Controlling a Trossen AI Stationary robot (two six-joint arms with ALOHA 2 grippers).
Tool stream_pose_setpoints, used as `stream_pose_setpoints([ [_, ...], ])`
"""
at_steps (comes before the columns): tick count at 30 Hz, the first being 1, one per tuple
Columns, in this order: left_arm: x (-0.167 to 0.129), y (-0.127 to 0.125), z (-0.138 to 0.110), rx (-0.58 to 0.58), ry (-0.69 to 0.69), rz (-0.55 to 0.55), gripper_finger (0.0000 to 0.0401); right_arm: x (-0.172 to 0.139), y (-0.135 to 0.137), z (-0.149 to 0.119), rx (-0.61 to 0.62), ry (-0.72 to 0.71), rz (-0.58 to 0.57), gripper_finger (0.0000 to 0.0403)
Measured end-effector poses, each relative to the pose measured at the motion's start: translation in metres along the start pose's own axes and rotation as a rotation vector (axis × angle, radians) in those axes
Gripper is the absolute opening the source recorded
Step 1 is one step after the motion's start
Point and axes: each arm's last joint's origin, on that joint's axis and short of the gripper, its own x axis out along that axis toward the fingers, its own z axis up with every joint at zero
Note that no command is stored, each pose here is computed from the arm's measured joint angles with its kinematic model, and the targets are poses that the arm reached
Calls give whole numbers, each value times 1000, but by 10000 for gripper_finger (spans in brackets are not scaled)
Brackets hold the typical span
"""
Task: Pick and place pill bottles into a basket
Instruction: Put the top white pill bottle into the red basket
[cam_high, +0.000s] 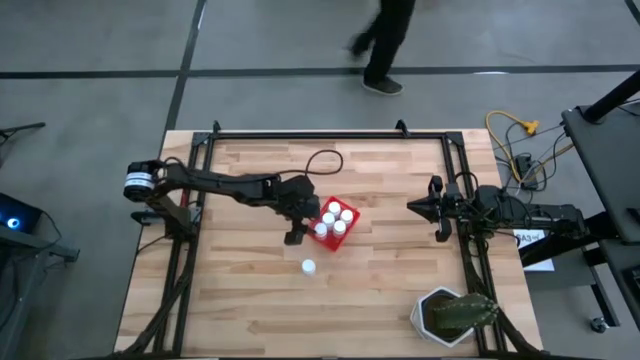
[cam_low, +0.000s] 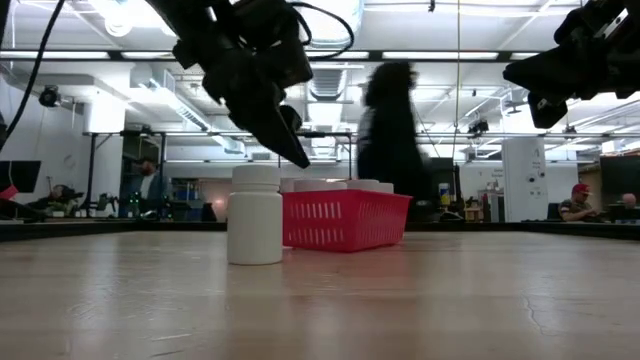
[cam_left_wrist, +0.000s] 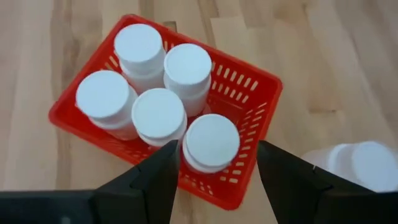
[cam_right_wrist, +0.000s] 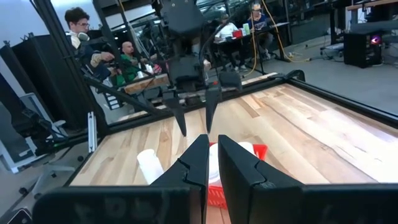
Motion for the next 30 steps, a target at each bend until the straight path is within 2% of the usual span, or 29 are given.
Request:
stream_pose_setpoints([
  [3,-10,-2,3,-39,-19,-1,196,0,0,0,0,1,1,27],
  [9,-38,-12,14,-8,-108,-16,196,0,0,0,-5,1,1,27],
  [15,-55,-27,20,33,-165,-80,196,0,0,0,-5,1,0,27],
  [30,-43,-72,18,126,-121,-229,196,0,0,0,-9,4,-2,27],
])
